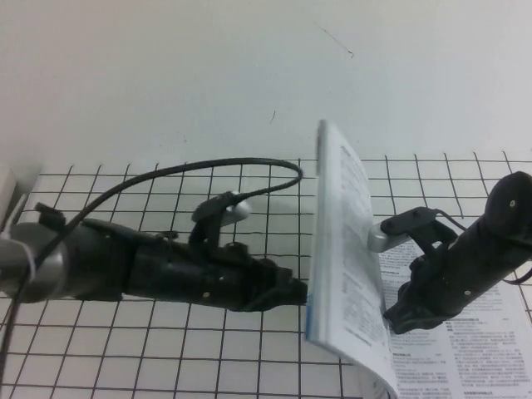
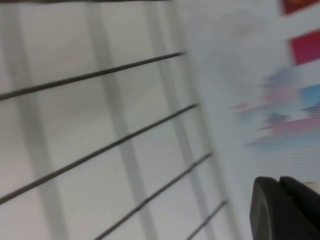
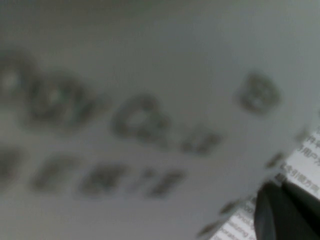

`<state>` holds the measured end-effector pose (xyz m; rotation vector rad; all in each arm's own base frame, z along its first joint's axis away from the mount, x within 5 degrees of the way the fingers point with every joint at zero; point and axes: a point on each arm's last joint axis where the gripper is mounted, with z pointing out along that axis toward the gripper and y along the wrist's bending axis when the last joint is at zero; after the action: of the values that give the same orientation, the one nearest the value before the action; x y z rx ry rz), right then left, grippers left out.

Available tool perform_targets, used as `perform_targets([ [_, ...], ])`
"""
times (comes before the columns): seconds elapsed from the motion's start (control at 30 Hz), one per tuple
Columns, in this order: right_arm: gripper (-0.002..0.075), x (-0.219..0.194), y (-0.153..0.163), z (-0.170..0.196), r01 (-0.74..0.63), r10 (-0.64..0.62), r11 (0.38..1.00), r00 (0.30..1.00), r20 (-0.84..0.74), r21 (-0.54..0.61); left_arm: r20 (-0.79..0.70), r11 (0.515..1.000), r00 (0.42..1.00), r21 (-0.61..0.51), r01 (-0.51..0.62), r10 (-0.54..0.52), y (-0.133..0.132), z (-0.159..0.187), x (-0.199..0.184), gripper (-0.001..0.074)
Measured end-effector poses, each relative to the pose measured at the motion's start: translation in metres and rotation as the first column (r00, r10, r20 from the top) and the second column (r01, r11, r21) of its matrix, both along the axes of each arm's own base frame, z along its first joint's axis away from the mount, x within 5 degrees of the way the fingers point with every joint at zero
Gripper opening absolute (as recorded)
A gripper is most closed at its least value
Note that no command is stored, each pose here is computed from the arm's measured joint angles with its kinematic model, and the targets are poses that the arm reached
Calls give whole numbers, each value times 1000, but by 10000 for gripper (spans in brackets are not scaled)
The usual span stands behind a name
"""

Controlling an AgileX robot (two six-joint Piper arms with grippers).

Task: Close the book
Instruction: 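Close the open booklet and leave it lying on the table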

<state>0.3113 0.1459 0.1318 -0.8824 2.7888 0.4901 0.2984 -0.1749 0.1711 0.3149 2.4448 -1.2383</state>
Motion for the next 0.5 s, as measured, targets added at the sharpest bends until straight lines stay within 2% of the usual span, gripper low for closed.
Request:
perform_targets([
  [0.13,-3,0,0,0,-5,5,1000,1000,2,-5,75,991,990,-54,121,-117,-40,22,-5,-4],
  [0.23,-3,0,0,0,-4,4,1000,1000,-1,-4,121,982,978,-66,178,-169,-59,38,-6,-4],
  [0.5,-3,-2,-4,6,10,-10,1000,1000,-13,-9,120,980,974,-28,197,-192,-65,50,2,-4],
])
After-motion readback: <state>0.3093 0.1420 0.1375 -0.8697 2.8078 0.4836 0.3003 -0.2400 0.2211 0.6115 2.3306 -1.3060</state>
